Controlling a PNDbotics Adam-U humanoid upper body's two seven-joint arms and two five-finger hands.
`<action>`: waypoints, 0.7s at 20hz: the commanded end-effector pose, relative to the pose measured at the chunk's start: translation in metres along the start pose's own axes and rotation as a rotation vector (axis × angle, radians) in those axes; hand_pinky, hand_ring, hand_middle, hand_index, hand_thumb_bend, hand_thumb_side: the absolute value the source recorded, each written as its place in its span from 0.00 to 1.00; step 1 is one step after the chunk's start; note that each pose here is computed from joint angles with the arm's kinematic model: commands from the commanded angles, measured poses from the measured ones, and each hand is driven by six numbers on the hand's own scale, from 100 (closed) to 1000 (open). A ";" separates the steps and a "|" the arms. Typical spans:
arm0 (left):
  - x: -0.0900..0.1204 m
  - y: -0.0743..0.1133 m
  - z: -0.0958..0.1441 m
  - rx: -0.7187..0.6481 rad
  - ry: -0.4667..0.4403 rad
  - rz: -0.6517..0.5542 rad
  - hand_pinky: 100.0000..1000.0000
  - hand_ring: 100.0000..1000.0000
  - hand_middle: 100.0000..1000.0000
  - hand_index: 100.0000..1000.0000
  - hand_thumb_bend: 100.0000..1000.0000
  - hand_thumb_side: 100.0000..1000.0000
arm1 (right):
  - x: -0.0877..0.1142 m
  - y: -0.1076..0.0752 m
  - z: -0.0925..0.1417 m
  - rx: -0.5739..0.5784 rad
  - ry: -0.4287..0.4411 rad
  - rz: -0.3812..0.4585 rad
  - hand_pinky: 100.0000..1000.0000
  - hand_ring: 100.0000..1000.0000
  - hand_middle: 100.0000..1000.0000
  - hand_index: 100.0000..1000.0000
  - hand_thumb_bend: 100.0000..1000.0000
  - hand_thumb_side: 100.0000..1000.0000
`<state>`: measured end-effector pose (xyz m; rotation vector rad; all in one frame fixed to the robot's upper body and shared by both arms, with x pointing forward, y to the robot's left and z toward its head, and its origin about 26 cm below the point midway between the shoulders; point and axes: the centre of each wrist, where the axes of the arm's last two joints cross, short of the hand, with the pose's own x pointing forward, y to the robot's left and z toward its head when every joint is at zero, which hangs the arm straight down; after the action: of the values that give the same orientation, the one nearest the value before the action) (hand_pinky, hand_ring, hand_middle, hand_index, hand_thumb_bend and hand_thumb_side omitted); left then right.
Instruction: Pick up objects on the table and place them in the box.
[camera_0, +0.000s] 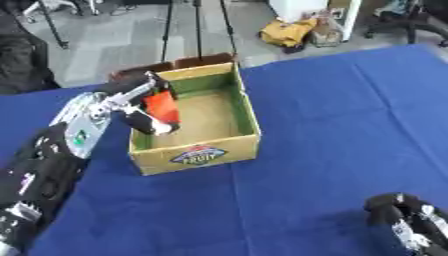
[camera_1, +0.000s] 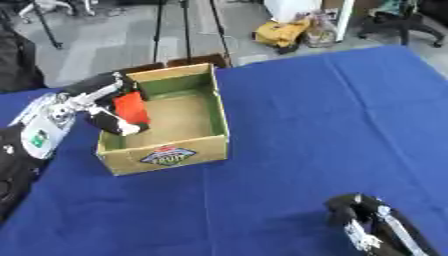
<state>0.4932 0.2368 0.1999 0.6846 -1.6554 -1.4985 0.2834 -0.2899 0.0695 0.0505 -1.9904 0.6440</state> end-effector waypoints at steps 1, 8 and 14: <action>0.002 0.002 -0.003 0.010 -0.009 -0.006 0.00 0.22 0.19 0.39 0.18 0.09 | 0.007 -0.005 -0.005 0.015 -0.027 0.032 0.74 0.47 0.35 0.66 0.00 0.56; 0.010 -0.008 -0.008 -0.023 -0.066 0.007 0.15 0.35 0.33 0.53 0.46 0.18 | 0.007 -0.005 -0.005 0.016 -0.029 0.030 0.74 0.47 0.35 0.66 0.00 0.57; 0.017 -0.001 -0.009 0.012 -0.131 -0.005 0.31 0.47 0.43 0.66 0.90 0.78 | 0.007 -0.005 -0.005 0.016 -0.028 0.028 0.74 0.47 0.35 0.66 0.00 0.56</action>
<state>0.4912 0.2168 0.1850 0.5794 -1.7149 -1.5618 0.2846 -0.2885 0.0708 0.0554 -1.9967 0.6532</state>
